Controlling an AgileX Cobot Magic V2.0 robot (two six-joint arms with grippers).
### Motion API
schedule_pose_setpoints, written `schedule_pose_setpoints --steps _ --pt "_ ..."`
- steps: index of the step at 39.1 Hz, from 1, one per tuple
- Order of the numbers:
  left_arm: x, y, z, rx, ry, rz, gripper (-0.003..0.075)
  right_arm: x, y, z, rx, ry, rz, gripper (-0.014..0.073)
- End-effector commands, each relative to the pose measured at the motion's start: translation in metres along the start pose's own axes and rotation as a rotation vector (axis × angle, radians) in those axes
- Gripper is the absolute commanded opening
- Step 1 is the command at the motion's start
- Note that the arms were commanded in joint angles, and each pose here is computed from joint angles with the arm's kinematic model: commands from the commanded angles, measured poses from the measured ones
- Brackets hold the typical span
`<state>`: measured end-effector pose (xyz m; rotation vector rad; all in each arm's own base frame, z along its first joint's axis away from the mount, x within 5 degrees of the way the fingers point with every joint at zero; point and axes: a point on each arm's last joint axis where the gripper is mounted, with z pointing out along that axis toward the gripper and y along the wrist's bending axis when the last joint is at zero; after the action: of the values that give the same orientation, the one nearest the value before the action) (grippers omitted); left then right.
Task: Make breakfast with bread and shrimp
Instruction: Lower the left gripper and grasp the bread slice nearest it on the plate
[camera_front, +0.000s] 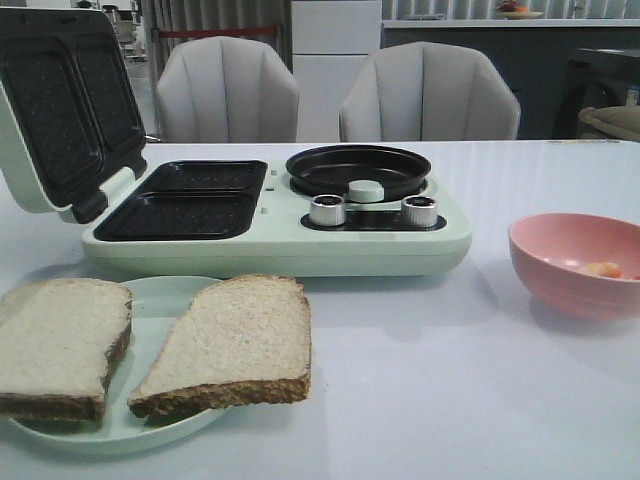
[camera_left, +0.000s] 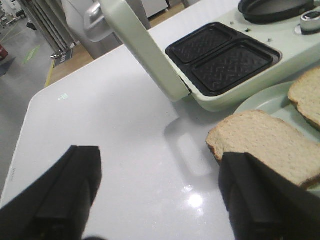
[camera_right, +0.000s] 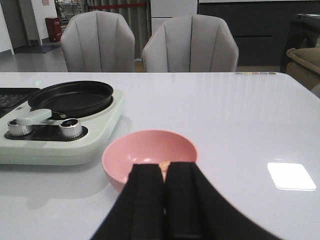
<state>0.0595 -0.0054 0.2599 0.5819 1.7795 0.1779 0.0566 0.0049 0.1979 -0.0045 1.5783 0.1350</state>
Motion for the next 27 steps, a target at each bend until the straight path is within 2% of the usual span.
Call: schedule_pose_setpoints --steps 1,7,18,27 --pt "-0.013 0.001 0.006 0.028 -0.044 0.069 0.0546 -0.014 0.002 -0.003 -0.015 -0.121 -0.006 0.0142" --pt "-0.015 -0.009 0.021 0.130 0.007 0.194 0.0545 -0.014 0.002 -0.003 -0.015 -0.121 -0.006 0.0142" --pt "-0.010 -0.043 0.055 0.319 0.178 0.606 0.0545 -0.014 0.002 -0.003 -0.015 -0.121 -0.006 0.0142" --pt "-0.005 -0.073 0.076 0.442 0.249 0.799 0.0545 -0.014 0.002 -0.003 -0.015 -0.121 -0.006 0.0142"
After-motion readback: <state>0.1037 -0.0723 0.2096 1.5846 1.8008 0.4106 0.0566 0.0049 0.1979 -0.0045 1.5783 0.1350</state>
